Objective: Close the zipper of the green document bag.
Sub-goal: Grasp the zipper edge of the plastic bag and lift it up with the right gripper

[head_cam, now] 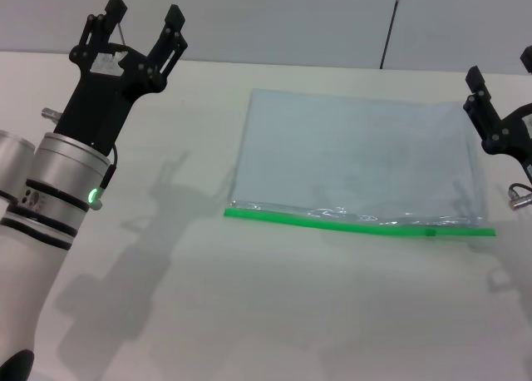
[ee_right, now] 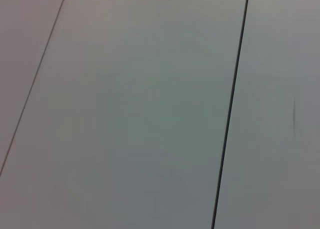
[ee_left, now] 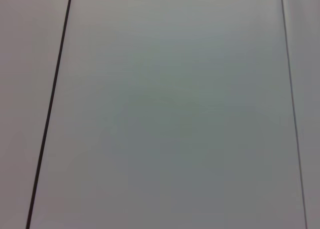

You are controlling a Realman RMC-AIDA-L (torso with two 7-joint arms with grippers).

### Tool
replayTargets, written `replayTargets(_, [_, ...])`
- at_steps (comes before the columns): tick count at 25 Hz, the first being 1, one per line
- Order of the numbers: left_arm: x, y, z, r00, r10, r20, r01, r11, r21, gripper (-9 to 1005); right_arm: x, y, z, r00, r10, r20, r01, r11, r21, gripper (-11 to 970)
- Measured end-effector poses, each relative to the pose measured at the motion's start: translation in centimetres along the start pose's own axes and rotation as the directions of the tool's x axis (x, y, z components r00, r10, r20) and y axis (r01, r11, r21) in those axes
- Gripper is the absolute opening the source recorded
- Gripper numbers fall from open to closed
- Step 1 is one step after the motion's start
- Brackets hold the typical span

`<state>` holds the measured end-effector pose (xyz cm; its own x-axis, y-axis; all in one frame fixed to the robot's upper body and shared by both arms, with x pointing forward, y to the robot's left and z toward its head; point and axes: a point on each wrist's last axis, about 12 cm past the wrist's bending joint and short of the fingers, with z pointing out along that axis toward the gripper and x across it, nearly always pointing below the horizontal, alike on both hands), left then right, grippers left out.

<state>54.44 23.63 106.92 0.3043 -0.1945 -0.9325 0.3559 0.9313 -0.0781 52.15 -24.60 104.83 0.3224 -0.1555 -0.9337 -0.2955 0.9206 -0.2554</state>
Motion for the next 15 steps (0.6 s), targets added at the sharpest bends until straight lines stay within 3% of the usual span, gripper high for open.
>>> replayTargets(15, [-0.02,0.01,0.07,1.000,0.002,0.001,-0.002,1.000,0.001,831,0.44,0.10,0.22,0.999,0.006,-0.040,-0.006,1.000,-0.009,684])
